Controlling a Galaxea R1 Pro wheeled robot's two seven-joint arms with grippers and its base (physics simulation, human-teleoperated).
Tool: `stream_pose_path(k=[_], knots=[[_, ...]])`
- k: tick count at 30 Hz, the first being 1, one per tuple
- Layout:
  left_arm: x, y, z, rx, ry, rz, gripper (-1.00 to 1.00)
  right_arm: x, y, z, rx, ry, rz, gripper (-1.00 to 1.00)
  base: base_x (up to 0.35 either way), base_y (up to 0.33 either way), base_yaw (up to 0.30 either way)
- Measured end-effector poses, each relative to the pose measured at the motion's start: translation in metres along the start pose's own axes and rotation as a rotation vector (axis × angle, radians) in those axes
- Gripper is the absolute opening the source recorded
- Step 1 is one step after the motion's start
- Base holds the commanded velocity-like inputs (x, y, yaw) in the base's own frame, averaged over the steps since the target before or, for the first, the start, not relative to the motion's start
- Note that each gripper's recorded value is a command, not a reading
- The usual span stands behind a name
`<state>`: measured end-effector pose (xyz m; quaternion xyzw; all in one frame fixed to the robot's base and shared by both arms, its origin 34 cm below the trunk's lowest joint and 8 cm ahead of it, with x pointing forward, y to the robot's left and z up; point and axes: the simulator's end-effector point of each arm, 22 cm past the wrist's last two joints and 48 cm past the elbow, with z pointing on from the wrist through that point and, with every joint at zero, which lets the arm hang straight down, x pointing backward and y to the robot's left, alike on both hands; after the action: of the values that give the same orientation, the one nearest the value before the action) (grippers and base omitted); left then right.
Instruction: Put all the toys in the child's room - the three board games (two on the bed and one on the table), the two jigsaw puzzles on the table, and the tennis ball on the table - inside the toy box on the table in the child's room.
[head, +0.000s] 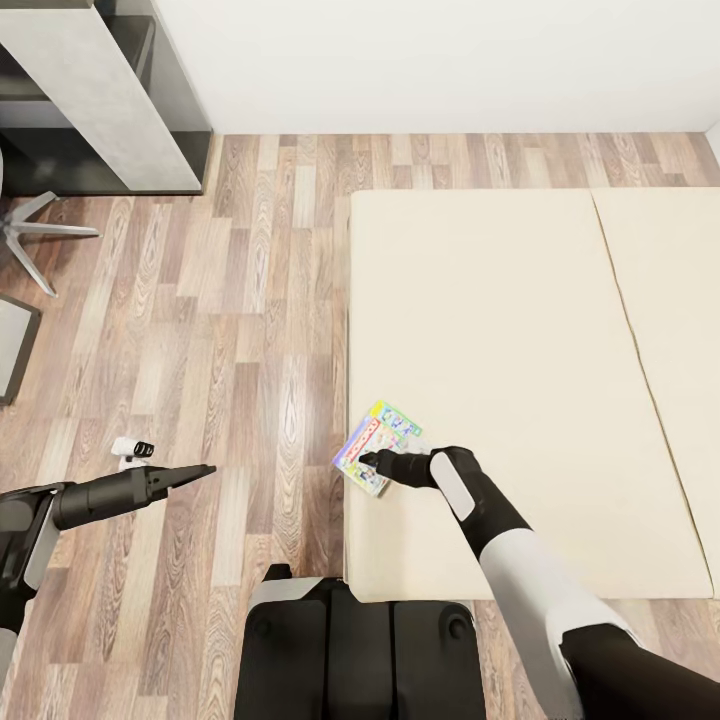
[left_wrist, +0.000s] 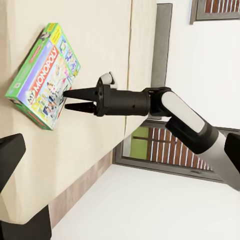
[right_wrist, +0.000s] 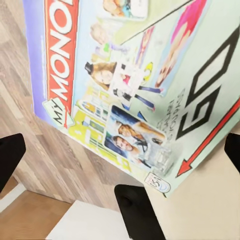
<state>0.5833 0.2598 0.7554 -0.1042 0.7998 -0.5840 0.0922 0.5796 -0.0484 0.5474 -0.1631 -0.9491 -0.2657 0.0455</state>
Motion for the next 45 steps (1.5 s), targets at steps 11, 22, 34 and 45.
stream_pose_path(k=[11, 22, 34, 45], knots=[[0.000, 0.000, 0.000, -0.001, 0.000, -0.001, 1.00, -0.015, 0.009, -0.003, -0.009, -0.020, -0.013, 1.00, 0.000, 0.000, 0.000], [0.000, 0.000, 0.000, -0.001, 0.000, -0.001, 1.00, -0.014, 0.014, -0.002, -0.017, -0.019, -0.013, 1.00, 0.000, 0.000, 0.000], [0.000, 0.000, 0.000, 0.000, 0.000, 0.000, 1.00, -0.012, 0.021, 0.000, -0.027, -0.016, -0.013, 1.00, 0.000, 0.000, 0.000], [0.000, 0.000, 0.000, -0.001, 0.000, -0.001, 1.00, -0.014, 0.012, -0.003, -0.019, -0.018, -0.013, 1.00, 0.000, 0.000, 0.000]])
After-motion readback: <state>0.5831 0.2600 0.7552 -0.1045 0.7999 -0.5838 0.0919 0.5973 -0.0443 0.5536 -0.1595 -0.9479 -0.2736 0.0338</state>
